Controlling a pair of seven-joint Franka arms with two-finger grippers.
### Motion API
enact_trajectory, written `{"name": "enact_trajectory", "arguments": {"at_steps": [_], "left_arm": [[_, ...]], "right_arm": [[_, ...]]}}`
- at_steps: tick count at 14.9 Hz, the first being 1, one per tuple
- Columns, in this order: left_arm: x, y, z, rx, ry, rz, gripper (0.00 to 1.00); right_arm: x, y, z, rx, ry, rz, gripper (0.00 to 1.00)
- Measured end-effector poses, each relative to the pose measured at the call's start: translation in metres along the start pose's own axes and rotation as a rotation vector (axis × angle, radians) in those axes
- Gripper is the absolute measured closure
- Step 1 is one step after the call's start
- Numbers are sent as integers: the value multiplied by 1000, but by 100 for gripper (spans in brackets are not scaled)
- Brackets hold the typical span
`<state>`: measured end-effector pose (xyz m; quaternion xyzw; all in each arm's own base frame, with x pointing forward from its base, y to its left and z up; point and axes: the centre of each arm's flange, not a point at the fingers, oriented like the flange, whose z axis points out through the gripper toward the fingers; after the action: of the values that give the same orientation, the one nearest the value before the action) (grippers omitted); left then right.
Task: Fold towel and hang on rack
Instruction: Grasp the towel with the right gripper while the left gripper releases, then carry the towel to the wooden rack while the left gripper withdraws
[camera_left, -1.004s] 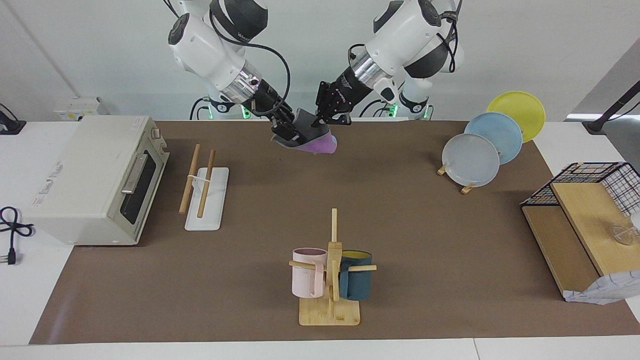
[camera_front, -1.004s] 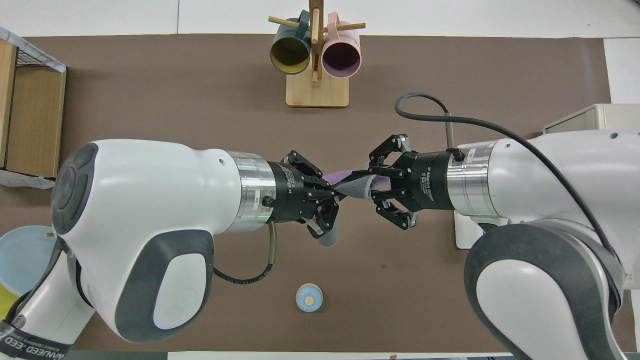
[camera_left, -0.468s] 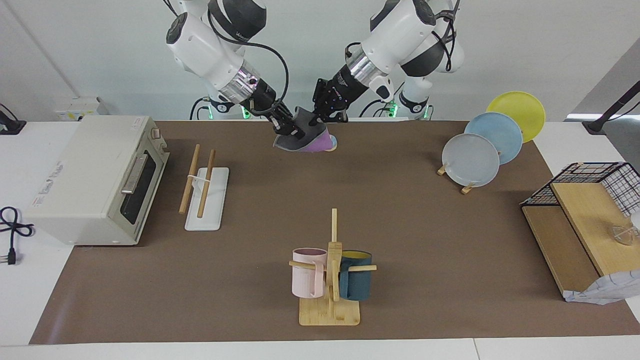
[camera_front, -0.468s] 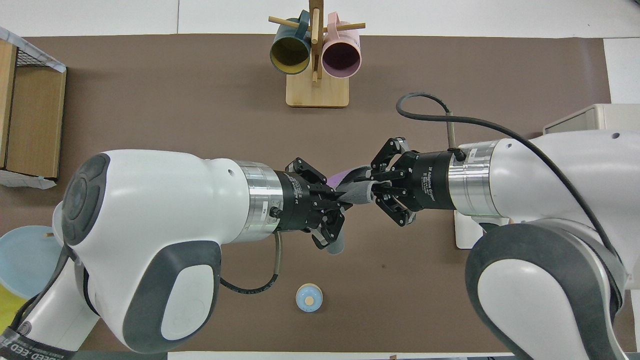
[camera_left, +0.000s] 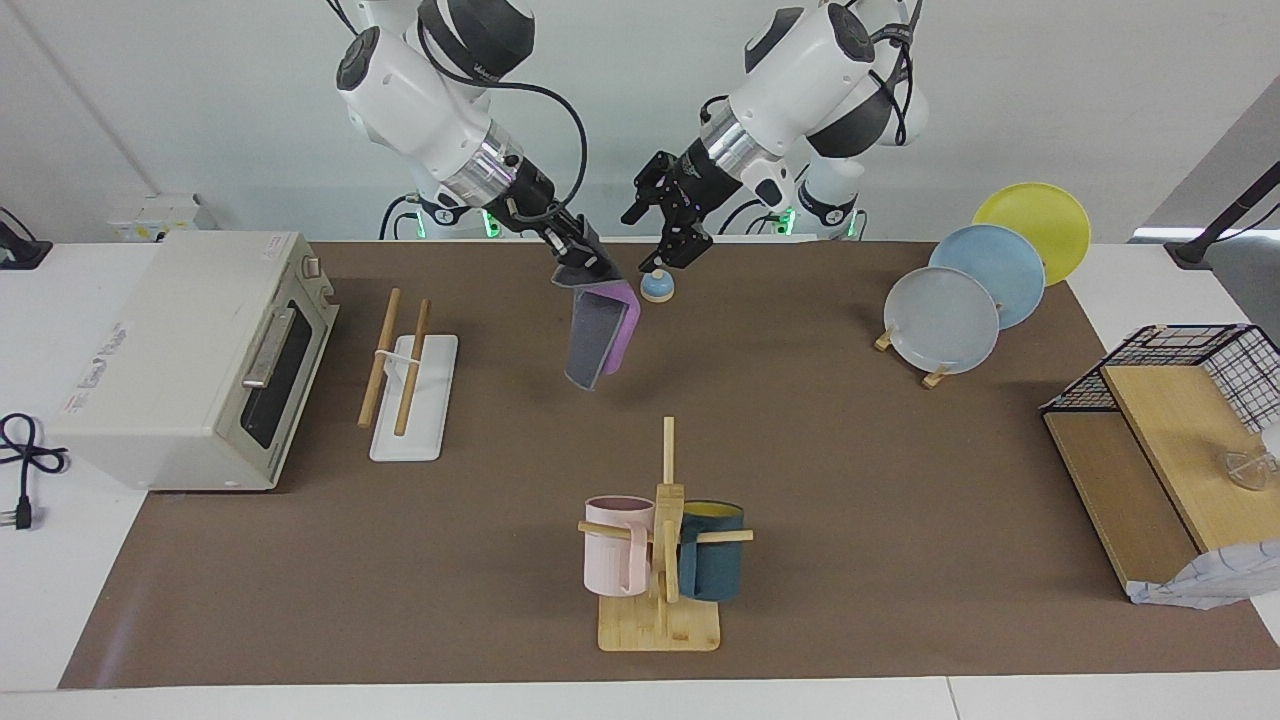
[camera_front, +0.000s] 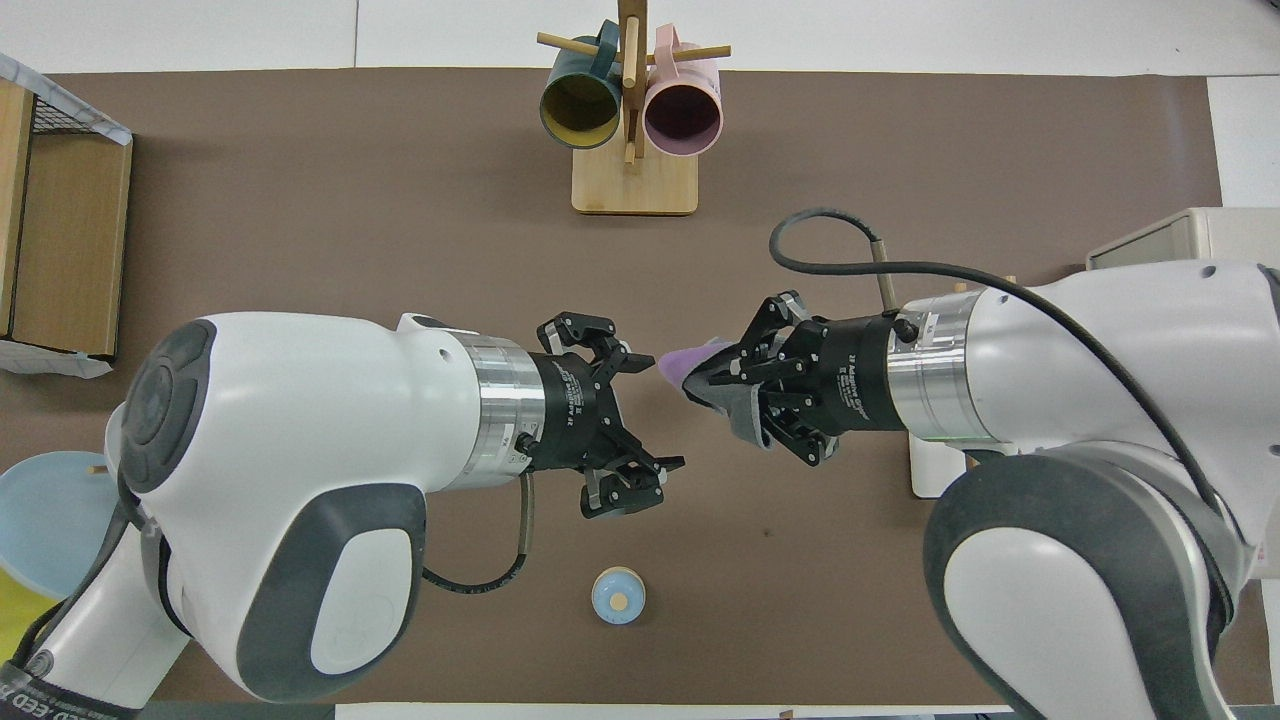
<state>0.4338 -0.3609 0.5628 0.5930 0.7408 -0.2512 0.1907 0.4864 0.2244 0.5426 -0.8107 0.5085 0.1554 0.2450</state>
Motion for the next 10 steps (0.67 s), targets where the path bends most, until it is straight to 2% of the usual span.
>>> {"name": "enact_trajectory", "arguments": {"at_steps": [3, 5, 8, 10], "left_arm": [[26, 18, -11, -10, 16, 71, 0], [41, 31, -21, -7, 33, 136, 0], [67, 53, -38, -17, 84, 251, 0], [83, 66, -49, -27, 133, 365, 0]], "right_arm": [[17, 22, 6, -155, 142, -313, 98], [46, 39, 4, -231, 212, -482, 98], [99, 63, -12, -323, 282, -616, 98], [114, 69, -21, -362, 325, -655, 98]]}}
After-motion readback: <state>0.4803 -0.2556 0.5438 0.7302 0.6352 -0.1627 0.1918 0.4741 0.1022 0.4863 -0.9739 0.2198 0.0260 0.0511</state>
